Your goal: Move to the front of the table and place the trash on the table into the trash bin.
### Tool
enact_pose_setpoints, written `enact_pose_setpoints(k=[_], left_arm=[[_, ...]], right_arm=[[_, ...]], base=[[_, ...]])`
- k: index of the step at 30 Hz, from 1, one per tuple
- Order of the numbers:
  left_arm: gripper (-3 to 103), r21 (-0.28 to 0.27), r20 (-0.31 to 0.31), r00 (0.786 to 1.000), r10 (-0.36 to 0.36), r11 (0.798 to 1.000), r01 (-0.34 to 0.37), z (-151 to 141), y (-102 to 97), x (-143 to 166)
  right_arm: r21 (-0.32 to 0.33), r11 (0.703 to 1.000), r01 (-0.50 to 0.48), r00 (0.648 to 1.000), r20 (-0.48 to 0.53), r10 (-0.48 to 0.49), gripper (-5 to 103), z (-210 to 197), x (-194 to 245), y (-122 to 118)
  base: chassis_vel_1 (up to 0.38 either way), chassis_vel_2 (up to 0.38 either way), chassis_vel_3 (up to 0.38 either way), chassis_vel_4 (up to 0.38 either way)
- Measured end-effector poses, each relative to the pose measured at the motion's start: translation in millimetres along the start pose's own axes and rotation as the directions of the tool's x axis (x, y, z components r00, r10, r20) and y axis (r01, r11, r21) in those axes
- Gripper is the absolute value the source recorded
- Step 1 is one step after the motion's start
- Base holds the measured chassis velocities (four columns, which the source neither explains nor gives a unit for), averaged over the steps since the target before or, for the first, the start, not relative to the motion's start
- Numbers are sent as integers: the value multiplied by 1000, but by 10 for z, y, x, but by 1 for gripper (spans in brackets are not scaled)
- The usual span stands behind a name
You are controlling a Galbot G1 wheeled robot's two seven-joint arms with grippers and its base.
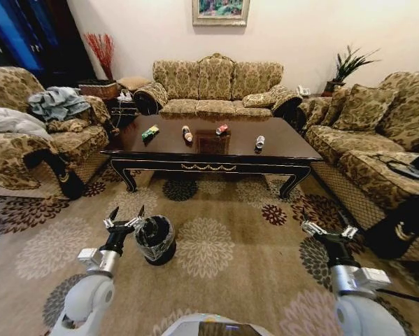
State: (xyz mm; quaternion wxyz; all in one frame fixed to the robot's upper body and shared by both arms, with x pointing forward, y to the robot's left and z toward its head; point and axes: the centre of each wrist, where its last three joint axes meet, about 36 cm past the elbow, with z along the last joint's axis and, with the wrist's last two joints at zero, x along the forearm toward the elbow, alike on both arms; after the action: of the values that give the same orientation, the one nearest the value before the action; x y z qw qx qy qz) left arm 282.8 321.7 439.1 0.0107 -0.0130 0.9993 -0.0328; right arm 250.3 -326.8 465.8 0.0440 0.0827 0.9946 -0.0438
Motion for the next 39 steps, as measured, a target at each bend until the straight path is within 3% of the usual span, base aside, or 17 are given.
enact_pose_setpoints(k=[20, 39], left_arm=[[100, -10, 0, 1000, -7, 1000, 7, -208, -116, 96], [100, -33, -37, 999, -34, 999, 33, -63, 61, 62]], right_arm=[[-7, 999, 43, 998, 39, -42, 100, 8, -76, -70], [-1, 998, 56, 998, 29, -56, 100, 77, -117, -85]], base=[[0, 0, 0, 0], [-18, 23, 20, -16]])
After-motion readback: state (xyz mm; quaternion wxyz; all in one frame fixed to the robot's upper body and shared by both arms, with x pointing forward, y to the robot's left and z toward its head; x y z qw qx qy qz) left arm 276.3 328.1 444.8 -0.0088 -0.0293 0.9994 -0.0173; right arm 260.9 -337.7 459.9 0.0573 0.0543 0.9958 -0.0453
